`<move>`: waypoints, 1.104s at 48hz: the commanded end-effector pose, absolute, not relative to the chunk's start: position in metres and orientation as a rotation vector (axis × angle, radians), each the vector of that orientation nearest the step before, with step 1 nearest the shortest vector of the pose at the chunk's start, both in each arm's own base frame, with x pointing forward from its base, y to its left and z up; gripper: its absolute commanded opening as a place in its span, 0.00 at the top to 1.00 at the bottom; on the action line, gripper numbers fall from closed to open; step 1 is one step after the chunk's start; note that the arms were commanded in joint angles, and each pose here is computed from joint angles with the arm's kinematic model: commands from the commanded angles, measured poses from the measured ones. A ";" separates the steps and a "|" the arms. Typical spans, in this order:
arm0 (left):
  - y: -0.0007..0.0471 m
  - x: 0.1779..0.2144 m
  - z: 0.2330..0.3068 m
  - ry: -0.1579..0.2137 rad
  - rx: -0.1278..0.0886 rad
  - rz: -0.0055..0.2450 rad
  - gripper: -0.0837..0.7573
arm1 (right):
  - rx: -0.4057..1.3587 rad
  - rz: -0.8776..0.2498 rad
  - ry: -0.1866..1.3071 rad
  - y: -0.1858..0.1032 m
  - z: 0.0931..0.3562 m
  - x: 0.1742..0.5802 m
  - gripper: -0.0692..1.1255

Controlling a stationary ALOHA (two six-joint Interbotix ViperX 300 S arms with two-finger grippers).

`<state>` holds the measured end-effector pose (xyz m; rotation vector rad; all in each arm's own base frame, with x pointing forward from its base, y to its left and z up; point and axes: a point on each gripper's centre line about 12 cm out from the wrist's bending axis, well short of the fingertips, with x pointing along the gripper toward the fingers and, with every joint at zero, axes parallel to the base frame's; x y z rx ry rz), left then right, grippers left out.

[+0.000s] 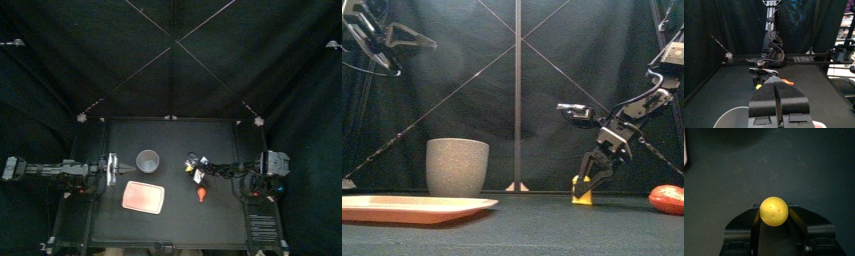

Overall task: Pick the yellow can then place it on the pink plate
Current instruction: Place yellow can on the pink plate

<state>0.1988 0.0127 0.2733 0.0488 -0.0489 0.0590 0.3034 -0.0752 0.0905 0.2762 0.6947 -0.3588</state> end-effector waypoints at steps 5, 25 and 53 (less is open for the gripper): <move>0.0130 0.2007 0.2787 -0.066 0.051 0.060 0.92 | 0.269 -0.349 0.659 -0.075 0.100 0.310 0.46; 0.0160 0.2004 0.2787 -0.065 0.053 0.075 0.92 | 0.179 -0.118 0.542 -0.015 0.154 0.388 0.47; 0.0221 0.1996 0.2799 -0.078 0.053 0.106 0.92 | 0.163 -0.007 0.513 0.030 0.150 0.513 0.47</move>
